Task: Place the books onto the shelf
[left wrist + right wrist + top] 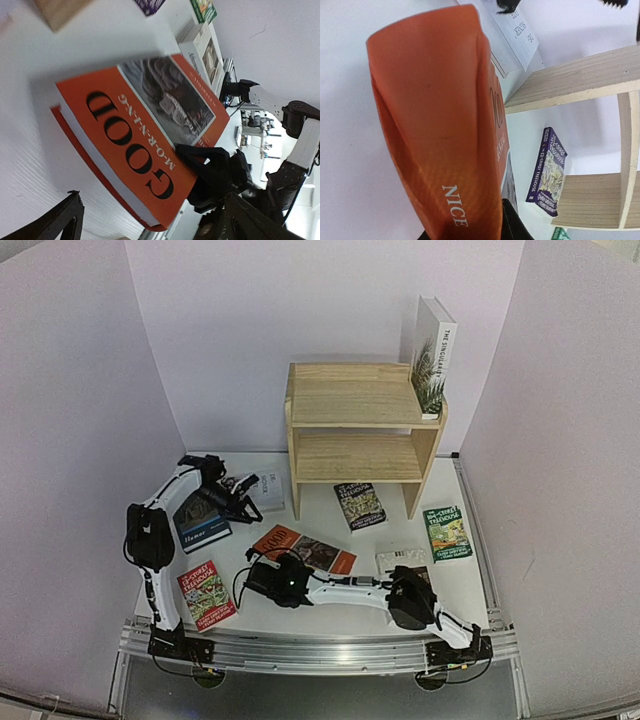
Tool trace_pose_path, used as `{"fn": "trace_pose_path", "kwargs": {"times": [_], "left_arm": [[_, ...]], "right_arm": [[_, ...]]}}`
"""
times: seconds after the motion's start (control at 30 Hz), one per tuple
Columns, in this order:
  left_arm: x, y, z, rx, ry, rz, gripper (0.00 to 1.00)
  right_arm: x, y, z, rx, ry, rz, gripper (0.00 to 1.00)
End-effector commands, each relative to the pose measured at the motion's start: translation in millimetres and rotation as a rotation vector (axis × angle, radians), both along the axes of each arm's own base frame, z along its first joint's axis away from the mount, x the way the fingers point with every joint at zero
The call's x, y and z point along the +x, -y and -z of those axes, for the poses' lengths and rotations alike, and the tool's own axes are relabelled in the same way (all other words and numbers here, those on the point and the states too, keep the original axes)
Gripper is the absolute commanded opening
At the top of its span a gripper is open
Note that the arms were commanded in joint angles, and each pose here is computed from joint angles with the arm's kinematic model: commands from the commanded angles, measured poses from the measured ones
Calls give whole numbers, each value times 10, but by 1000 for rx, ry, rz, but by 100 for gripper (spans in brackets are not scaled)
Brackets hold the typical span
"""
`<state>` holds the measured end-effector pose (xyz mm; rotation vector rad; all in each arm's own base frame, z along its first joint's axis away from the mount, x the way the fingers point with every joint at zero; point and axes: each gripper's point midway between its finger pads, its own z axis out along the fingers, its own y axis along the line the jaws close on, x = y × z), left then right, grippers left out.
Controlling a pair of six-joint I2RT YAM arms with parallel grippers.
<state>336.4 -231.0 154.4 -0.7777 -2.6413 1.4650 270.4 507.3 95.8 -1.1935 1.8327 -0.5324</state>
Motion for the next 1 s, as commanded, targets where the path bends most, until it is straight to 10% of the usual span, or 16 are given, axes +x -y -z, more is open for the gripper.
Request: {"fn": "trace_pose_path", "kwargs": {"times": [0.0,0.33,0.97], "left_arm": [[-280,-342,-1148,-50,122,-28,99],[-790,-703,-1699,-149,1094,281,100],[-1618,-295,-1688,-302,933,523,100]], "right_arm": [[-126,-88,-728,450,-300,-11,23],[-323,-102,-1800,862,-747,-238,16],[-730,-135,-2924,967,-742,-654,15]]}}
